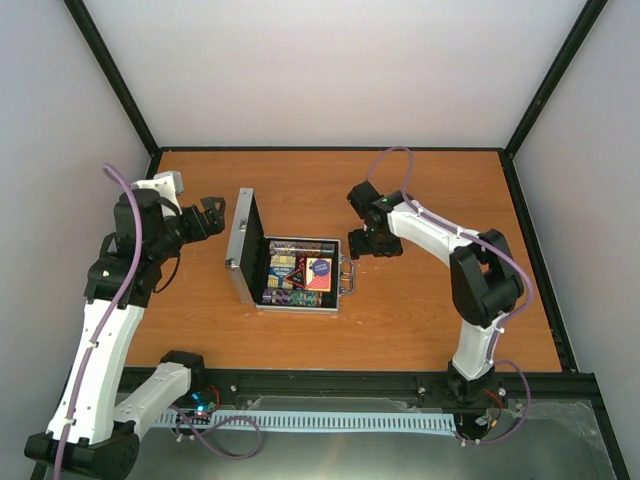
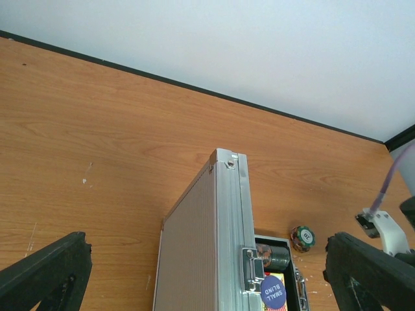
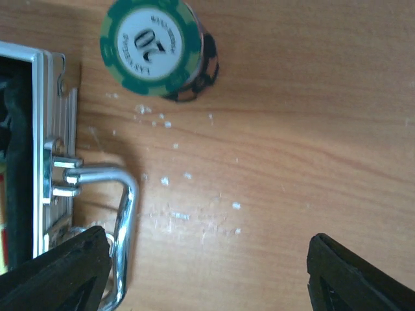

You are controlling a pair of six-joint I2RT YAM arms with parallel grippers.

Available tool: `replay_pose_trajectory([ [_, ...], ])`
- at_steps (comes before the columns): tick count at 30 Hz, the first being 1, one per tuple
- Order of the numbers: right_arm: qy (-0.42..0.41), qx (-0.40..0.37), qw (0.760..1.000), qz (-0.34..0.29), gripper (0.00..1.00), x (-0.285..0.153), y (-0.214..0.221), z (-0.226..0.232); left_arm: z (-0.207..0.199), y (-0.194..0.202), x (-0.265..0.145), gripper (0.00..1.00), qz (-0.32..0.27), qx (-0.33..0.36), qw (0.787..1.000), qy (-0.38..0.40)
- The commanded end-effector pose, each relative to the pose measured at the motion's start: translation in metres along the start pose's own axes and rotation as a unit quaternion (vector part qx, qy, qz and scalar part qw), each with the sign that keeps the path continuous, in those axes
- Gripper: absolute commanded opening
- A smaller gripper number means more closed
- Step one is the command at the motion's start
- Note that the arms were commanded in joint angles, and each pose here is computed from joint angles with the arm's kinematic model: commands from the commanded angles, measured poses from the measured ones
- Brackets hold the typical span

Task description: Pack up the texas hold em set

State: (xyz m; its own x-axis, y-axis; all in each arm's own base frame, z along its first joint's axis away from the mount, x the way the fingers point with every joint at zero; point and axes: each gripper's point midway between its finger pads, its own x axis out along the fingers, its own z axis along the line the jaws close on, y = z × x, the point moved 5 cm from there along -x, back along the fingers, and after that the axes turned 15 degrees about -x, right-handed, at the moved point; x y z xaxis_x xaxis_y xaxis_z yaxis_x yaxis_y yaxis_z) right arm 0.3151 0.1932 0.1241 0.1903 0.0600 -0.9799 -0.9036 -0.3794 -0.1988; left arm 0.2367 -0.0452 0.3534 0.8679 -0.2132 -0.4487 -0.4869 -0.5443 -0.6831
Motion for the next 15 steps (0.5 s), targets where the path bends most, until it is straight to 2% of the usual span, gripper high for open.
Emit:
replay_pose_trajectory([
  [1,0.015,0.015,1.000,-0.013,0.84,0.004,-0.027,-0.002,-0.006,-0.011,-0.009,1.00,-0.025,0.000,1.000,0.008],
  [9,0.039,0.070,0.997,-0.016,0.88,0.011,-0.074,0.000,-0.005,-0.014,-0.012,1.00,-0.032,-0.001,0.999,0.000],
  [15,0.063,0.108,0.992,0.024,0.89,0.036,-0.079,-0.001,-0.005,-0.015,-0.011,1.00,-0.035,-0.002,0.999,-0.004],
])
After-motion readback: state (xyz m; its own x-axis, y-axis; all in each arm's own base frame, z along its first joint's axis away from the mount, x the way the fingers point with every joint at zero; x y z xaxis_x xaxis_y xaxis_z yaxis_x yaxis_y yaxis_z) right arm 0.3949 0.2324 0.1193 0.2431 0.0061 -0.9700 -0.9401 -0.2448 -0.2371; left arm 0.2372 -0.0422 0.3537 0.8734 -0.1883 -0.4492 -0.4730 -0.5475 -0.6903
